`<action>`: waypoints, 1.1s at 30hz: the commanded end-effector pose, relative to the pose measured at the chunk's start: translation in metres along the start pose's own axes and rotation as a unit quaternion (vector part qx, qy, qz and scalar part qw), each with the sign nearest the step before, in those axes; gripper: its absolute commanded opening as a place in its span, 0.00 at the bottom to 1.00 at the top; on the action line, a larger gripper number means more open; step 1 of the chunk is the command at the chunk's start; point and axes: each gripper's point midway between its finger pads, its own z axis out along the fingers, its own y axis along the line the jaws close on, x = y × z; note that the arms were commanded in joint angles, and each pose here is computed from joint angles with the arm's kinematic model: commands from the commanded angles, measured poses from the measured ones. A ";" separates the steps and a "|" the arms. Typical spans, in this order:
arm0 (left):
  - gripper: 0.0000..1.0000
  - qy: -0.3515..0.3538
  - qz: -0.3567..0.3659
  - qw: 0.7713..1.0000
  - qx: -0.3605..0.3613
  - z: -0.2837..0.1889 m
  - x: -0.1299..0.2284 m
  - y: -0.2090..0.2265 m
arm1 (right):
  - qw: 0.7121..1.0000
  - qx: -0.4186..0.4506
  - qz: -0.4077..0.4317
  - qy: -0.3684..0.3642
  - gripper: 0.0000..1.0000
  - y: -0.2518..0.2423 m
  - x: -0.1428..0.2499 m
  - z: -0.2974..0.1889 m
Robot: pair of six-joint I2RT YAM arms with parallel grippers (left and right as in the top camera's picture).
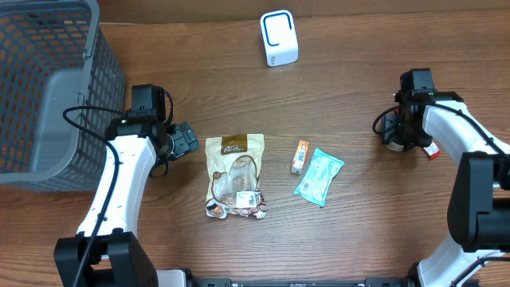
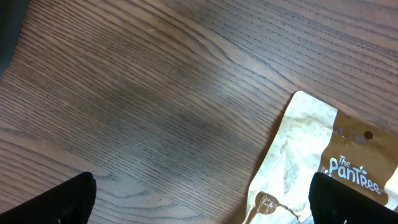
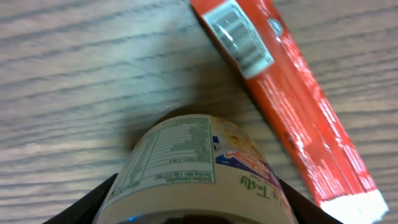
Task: Scan the item barcode
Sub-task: 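Lower the jar beside the red sticks and open the gripper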
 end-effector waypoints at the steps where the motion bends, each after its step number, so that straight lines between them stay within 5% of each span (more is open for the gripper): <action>1: 1.00 -0.010 0.004 1.000 -0.001 -0.004 -0.006 0.000 | 1.000 -0.018 0.004 -0.013 0.17 0.005 -0.005 -0.001; 20: 1.00 -0.010 0.004 1.000 -0.001 -0.004 -0.006 0.000 | 0.997 0.047 0.025 -0.047 0.17 -0.029 -0.021 -0.002; 27: 1.00 -0.010 0.004 1.000 -0.001 -0.004 -0.006 0.000 | 0.997 -0.072 0.019 -0.038 0.17 0.013 -0.020 -0.003; 33: 1.00 -0.010 0.004 1.000 -0.001 -0.004 -0.006 0.000 | 0.997 -0.066 0.019 -0.025 0.18 0.011 -0.013 -0.002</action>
